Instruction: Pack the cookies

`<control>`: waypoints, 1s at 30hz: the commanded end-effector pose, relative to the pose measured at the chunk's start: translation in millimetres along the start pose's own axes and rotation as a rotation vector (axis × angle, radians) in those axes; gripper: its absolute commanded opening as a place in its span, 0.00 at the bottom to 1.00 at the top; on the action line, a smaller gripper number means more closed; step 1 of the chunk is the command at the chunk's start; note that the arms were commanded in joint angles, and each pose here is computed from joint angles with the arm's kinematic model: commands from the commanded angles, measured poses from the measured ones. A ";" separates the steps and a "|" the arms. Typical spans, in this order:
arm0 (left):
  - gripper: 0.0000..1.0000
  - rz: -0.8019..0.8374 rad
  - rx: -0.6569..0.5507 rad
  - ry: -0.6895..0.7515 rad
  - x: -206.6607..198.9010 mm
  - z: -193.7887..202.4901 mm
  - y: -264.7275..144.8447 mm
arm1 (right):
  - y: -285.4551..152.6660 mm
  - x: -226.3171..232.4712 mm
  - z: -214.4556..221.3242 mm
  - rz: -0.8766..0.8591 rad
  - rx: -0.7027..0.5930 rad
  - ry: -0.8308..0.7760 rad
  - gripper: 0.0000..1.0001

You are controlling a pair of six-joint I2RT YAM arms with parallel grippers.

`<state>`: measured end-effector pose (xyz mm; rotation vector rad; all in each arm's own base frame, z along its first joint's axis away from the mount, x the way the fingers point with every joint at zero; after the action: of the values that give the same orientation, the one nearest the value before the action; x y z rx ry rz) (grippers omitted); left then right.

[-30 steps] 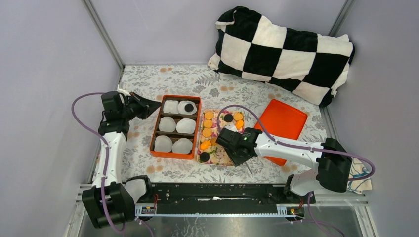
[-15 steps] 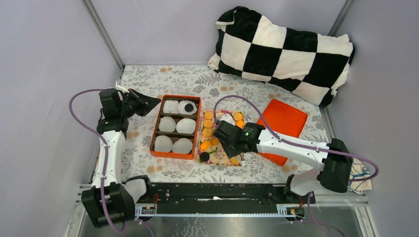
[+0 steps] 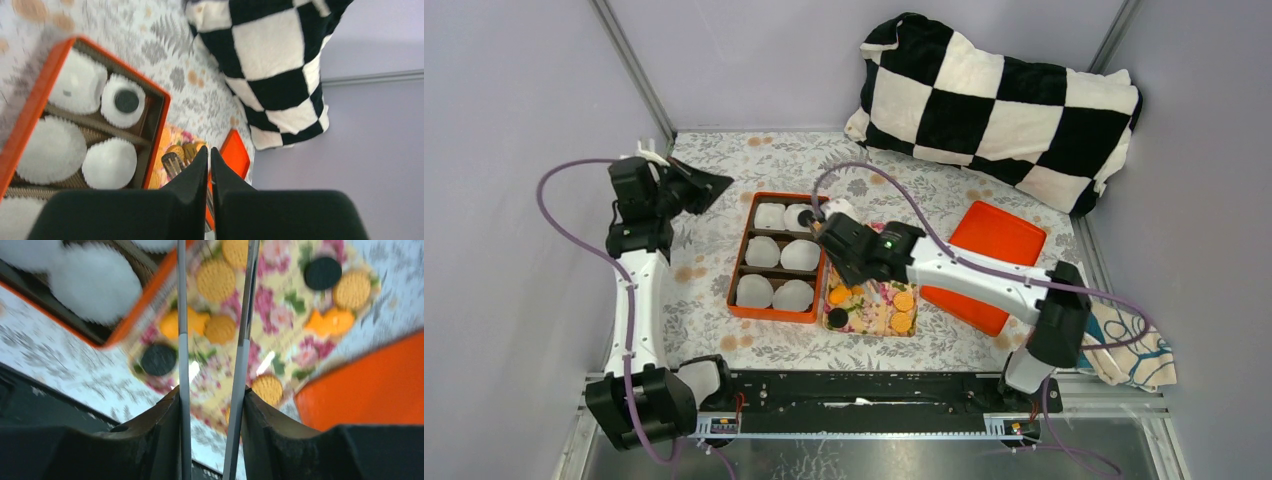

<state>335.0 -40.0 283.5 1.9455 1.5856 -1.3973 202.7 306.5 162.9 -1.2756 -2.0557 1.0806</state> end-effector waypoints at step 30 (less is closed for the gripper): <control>0.08 -0.064 -0.143 0.098 5.9 -52.0 -24.7 | 129.3 77.4 -147.6 -0.144 -0.183 -0.107 0.46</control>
<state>342.6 9.8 311.1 1.8834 1.7656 -1.2262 332.7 446.7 100.7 -1.1657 -2.2100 1.0997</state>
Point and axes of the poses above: each gripper's point midway between its finger pads, its own y axis out along the fingers, its own x axis along the line the jaws close on, z = x × y, the point moved 1 cm from there along -y, back along the fingers, and after that the axes turned 8 degrees about y, right-handed, at the moved point
